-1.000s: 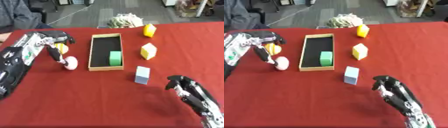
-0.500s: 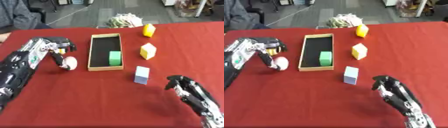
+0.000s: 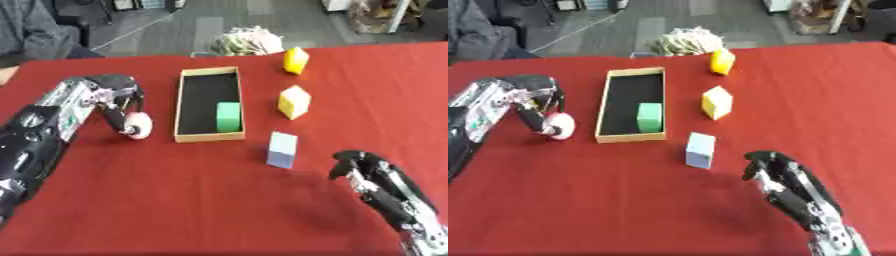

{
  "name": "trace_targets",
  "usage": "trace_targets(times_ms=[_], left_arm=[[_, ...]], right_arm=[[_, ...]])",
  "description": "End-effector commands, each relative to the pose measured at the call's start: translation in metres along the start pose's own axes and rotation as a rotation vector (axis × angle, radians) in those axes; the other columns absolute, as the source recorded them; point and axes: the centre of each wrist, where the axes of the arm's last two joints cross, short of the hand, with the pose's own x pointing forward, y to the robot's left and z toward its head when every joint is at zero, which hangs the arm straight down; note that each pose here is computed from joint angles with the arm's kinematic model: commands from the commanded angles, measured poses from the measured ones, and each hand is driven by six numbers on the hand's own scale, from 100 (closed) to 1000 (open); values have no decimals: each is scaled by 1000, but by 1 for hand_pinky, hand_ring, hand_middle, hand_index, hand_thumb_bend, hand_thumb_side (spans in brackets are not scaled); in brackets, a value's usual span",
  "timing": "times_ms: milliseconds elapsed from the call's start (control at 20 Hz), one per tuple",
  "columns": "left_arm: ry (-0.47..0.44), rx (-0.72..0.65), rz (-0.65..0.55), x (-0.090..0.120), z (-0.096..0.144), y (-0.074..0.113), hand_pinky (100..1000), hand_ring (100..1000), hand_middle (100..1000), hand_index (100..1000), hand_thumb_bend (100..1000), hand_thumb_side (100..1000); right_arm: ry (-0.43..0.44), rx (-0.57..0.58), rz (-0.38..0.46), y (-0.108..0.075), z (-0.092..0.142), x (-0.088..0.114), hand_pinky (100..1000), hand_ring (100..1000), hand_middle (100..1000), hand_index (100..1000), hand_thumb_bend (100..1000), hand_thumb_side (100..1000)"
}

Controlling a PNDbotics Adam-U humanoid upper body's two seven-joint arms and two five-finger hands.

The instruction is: Pick up objects on the table and place them in the box.

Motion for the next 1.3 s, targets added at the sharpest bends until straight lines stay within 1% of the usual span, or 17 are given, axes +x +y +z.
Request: trace_targets(times_ms=[50, 150, 300, 450, 550, 650, 800, 1000, 1100, 1150, 1250, 1300], left_arm=[[6, 65, 3, -8, 11, 21, 471, 358, 317, 504, 405, 152], [-16, 97, 15, -5, 14, 29, 466, 351, 308, 497, 388, 146], [-58, 173, 20, 4, 20, 48, 466, 347, 302, 493, 368, 140], [-114, 230, 10, 22, 19, 65, 473, 348, 301, 493, 362, 137], [-145, 247, 2, 35, 14, 70, 480, 353, 304, 497, 363, 142], [-177, 251, -8, 50, 5, 71, 489, 360, 312, 504, 376, 146], [-203, 222, -32, 67, -8, 63, 512, 382, 335, 526, 395, 153], [-211, 173, -49, 76, -21, 48, 574, 441, 396, 587, 430, 167], [-214, 150, -61, 76, -23, 44, 642, 507, 469, 660, 474, 176], [-214, 140, -66, 76, -23, 43, 682, 550, 523, 708, 501, 180], [-208, 128, -75, 74, -22, 43, 724, 603, 590, 761, 552, 179], [-203, 130, -76, 72, -21, 45, 750, 644, 648, 812, 581, 177]], right_arm=[[-14, 3, 12, -3, -2, 4, 732, 576, 526, 716, 100, 417], [-14, 2, 12, -3, -1, 4, 732, 575, 525, 716, 100, 416], [-13, 1, 12, -4, -1, 4, 732, 575, 525, 716, 100, 417], [-11, 5, 10, -3, -1, 3, 732, 575, 525, 716, 100, 420], [-11, 7, 9, -2, -1, 3, 732, 575, 525, 716, 100, 422], [-12, 10, 7, -1, -2, 3, 732, 575, 525, 716, 100, 420], [-15, 13, 4, 0, -2, 4, 732, 575, 525, 716, 100, 421], [-15, 12, 3, 0, -3, 4, 732, 575, 525, 716, 100, 426], [-15, 10, 4, 0, -3, 4, 732, 575, 525, 716, 100, 429], [-14, 9, 3, -1, -3, 4, 732, 575, 525, 716, 100, 430], [-13, 10, 4, 0, -2, 4, 732, 575, 526, 716, 100, 432], [-13, 10, 3, 0, -2, 4, 732, 575, 525, 716, 100, 431]])
